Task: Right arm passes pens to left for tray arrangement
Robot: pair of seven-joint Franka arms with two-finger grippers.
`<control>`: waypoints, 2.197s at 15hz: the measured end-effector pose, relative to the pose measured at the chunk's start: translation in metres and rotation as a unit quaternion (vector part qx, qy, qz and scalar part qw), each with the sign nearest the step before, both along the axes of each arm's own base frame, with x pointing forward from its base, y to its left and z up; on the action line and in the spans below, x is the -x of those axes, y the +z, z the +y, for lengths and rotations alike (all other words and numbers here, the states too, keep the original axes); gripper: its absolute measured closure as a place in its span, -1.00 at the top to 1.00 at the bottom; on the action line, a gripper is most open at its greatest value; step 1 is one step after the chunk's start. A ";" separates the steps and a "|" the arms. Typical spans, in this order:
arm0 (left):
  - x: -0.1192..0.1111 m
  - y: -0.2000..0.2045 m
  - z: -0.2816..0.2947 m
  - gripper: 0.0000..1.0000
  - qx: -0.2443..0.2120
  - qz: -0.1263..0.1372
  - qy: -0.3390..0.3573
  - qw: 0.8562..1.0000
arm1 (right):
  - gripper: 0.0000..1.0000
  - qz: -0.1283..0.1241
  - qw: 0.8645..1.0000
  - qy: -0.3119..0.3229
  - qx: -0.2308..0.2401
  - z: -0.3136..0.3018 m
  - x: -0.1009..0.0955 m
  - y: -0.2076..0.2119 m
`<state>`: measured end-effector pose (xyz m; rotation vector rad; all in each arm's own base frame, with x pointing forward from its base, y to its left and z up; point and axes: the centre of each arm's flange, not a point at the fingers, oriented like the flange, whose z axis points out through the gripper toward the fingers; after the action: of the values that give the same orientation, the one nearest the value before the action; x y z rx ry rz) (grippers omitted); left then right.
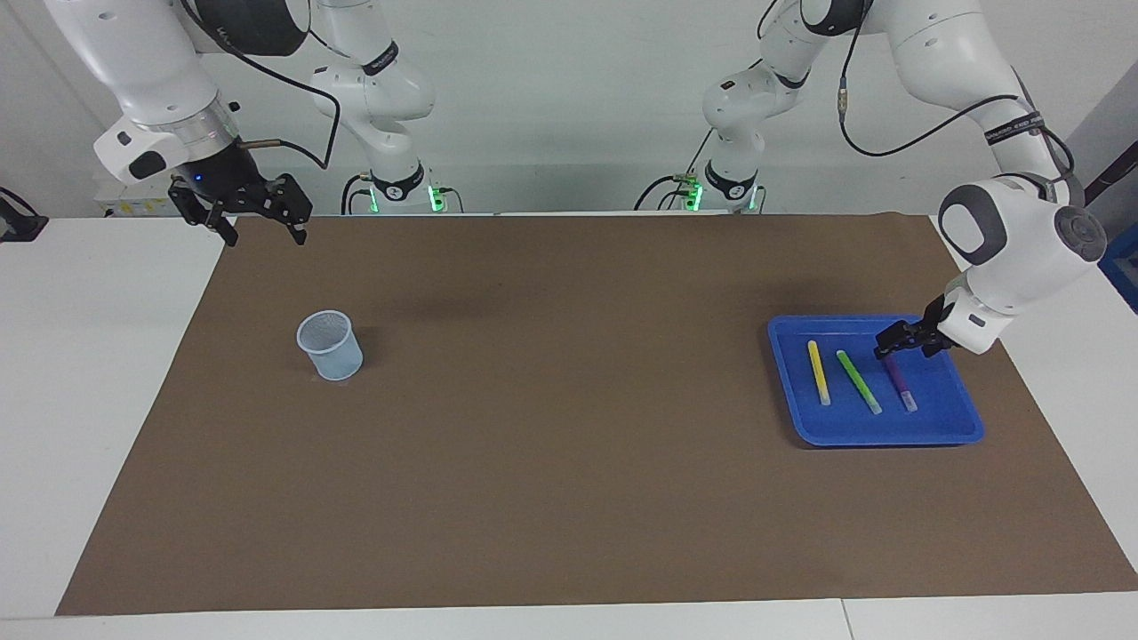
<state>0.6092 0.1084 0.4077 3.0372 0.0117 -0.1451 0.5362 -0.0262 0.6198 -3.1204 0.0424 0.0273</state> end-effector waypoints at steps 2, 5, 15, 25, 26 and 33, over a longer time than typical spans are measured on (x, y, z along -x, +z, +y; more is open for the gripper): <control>0.003 0.027 -0.010 1.00 0.001 -0.009 0.011 1.000 | 1.00 -0.001 1.000 0.000 0.000 0.000 0.001 0.001; 0.008 0.071 -0.043 1.00 -0.010 -0.036 0.012 0.999 | 1.00 -0.001 1.000 0.000 0.000 0.000 0.001 0.001; 0.045 0.159 -0.080 1.00 -0.031 -0.074 -0.001 0.997 | 1.00 -0.001 1.000 0.000 0.000 0.000 0.001 0.002; 0.074 0.214 -0.092 1.00 -0.027 -0.020 0.015 0.999 | 1.00 -0.001 1.000 0.000 0.000 0.000 0.001 0.002; 0.077 0.223 -0.093 1.00 -0.027 -0.017 0.014 0.999 | 1.00 -0.001 1.000 0.000 0.000 0.000 0.001 0.002; 0.093 0.238 -0.104 1.00 -0.026 -0.004 -0.004 1.000 | 1.00 -0.001 1.000 0.000 0.000 0.000 0.001 0.002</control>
<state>0.5159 0.0040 0.6458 3.0896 0.0031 -0.1346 0.5353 -0.0261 0.6213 -3.1206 0.0424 0.0228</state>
